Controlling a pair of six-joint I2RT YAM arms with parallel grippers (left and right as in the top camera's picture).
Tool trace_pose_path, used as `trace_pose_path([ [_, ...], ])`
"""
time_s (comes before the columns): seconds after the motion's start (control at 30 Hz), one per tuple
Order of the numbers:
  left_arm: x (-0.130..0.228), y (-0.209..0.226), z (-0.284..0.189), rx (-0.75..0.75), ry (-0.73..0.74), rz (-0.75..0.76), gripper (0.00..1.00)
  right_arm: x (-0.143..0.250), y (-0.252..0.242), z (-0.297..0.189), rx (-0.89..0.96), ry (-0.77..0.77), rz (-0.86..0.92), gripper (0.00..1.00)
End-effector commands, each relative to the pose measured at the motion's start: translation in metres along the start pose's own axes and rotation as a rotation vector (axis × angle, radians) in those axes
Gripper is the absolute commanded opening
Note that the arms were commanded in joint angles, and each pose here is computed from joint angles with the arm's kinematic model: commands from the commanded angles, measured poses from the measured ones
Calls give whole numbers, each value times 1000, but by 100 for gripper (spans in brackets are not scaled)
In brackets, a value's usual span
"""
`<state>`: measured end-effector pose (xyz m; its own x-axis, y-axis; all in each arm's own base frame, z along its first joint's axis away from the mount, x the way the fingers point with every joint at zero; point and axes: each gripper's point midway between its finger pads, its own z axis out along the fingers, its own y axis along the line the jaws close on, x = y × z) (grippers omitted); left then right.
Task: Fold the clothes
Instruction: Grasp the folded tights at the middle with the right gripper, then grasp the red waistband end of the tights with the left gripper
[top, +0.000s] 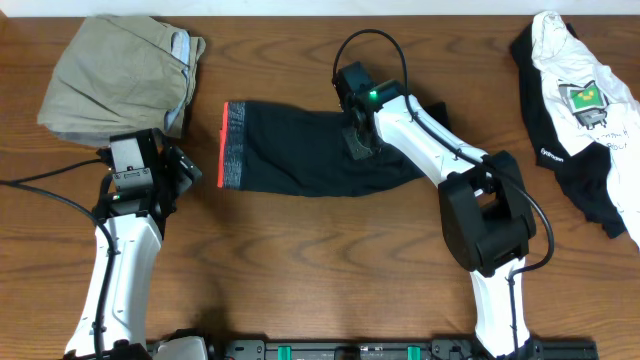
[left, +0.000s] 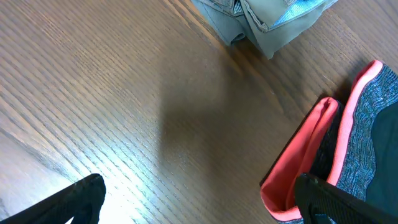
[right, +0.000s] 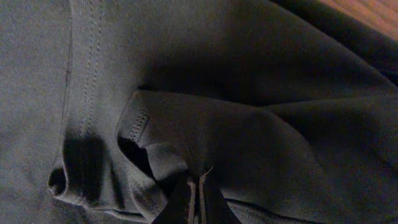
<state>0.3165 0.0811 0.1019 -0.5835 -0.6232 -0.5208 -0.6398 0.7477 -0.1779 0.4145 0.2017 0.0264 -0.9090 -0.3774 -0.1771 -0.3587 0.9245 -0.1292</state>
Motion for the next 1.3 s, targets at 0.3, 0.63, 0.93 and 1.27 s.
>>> trace_pose_path([
  [0.3,-8,-1,-3,1,-21,4,98,-33,5,-25,-19,-90,9,1],
  [0.63,-7,-1,-2,0,-19,4,98,-48,39,-33,-135,-154,6,1],
  [0.93,-5,-9,-2,41,-5,54,98,-41,46,-50,-132,-133,-19,87],
  [1.27,-3,-69,-3,352,47,270,98,-59,-1,-134,-106,-230,24,91],
])
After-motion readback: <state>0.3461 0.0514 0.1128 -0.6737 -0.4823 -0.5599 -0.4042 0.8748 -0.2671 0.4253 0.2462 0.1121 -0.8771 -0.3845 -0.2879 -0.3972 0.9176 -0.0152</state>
